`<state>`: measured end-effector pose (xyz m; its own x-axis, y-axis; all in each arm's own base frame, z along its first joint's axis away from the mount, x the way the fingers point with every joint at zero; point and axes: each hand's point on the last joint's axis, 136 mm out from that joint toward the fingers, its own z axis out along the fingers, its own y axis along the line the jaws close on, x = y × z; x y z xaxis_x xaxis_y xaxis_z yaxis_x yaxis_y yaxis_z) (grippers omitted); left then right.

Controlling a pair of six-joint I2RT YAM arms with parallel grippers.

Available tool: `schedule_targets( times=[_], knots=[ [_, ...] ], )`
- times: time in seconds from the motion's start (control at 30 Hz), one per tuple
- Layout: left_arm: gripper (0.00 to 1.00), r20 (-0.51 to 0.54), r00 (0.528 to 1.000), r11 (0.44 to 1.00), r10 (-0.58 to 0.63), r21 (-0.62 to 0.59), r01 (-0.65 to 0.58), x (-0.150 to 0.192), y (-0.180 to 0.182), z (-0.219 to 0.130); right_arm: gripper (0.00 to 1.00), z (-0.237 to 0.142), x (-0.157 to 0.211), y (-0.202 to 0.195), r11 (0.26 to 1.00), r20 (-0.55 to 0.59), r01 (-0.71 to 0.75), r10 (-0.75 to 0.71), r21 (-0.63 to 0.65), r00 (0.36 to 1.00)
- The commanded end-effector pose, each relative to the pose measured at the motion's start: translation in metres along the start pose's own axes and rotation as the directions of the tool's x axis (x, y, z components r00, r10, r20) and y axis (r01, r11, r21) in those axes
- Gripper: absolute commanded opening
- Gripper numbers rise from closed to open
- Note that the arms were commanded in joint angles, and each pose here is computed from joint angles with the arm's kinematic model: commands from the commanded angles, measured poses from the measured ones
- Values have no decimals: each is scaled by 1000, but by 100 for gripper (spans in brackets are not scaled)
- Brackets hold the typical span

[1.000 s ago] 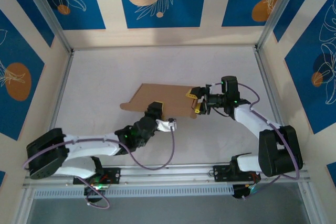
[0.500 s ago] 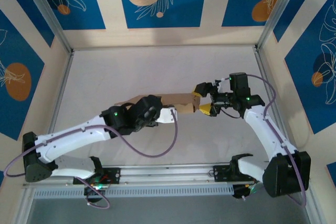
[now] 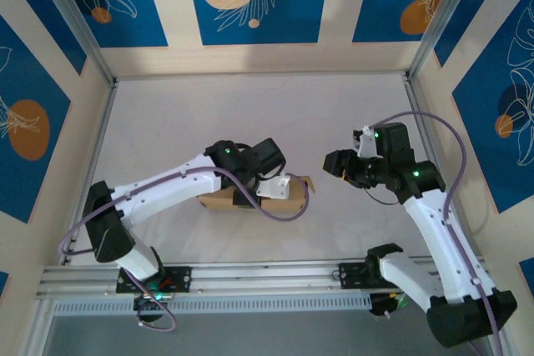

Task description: Fold the paper box

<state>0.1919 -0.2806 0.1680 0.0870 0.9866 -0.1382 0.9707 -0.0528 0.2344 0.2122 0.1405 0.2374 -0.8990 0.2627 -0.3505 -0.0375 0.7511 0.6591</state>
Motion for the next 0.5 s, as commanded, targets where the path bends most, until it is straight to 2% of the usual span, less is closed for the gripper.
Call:
schedule_targets(
  times=[0.0, 0.1, 0.2, 0.27, 0.4, 0.47],
  knots=[
    [50, 42, 999, 993, 0, 122, -5, -6, -11, -5, 53, -3, 15, -7, 970, -53, 215, -211, 111, 976],
    [52, 64, 998, 990, 5, 139, -14, -15, -9, -3, 53, -1, 27, 5, 888, -78, 449, -443, 100, 893],
    [52, 64, 998, 991, 15, 133, -23, -16, -5, 0, 49, -3, 34, 18, 786, -84, 614, -609, 69, 789],
    [51, 58, 998, 990, 13, 138, -21, -15, -4, 3, 45, -2, 34, 18, 748, -114, 659, -650, 80, 751],
    [49, 66, 998, 991, 9, 130, -17, -14, -3, 7, 32, 2, 31, 12, 727, -198, 678, -653, 109, 731],
    [47, 75, 997, 993, 6, 117, -15, -13, -3, 9, 29, 4, 28, 11, 726, -228, 677, -644, 121, 730]
  ],
)
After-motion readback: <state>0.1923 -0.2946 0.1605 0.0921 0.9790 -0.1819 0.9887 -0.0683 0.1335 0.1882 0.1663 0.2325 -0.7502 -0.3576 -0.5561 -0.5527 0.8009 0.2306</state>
